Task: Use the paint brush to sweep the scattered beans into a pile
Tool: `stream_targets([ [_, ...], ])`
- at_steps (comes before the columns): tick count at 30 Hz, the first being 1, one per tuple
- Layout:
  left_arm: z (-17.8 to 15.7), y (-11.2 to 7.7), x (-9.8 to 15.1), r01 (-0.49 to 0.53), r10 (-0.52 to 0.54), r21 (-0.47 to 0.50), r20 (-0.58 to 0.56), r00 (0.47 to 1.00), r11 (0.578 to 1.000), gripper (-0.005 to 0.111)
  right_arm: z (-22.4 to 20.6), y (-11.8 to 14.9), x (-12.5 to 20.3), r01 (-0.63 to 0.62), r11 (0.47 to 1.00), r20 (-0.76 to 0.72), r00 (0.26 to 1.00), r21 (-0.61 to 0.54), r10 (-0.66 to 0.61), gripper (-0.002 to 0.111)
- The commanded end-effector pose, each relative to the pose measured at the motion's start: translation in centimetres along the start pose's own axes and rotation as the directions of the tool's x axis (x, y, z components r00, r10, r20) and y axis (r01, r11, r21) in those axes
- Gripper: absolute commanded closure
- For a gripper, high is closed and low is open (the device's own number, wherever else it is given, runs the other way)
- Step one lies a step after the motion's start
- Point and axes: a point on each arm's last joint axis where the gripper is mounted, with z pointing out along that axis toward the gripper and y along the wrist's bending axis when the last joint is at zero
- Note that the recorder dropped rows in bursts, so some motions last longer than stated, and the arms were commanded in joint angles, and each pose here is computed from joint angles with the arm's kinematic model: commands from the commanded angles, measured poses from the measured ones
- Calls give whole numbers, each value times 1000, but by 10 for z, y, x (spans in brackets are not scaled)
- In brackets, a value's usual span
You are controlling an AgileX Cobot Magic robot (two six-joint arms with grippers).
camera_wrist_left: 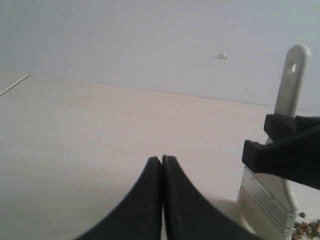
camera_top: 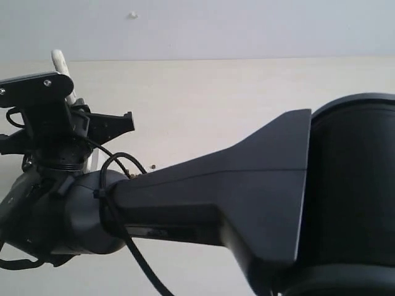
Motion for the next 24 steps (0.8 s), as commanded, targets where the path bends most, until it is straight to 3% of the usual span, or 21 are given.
stream_targets([
  [1,0,0,0,11,-11,6,3,1000,1000,107,2,-6,8,-39,996,-35,999,80,42,108],
  [7,0,0,0,11,-11,6,3,1000,1000,107,1,-13,11,-29,987,-66,997,160,39,108],
  [14,0,0,0,11,-11,6,3,1000,1000,107,-2,-24,11,101,957,-102,992,273,-75,108],
  [24,0,0,0,11,-11,6,3,1000,1000,107,-2,-24,12,186,946,-129,979,266,-156,108],
])
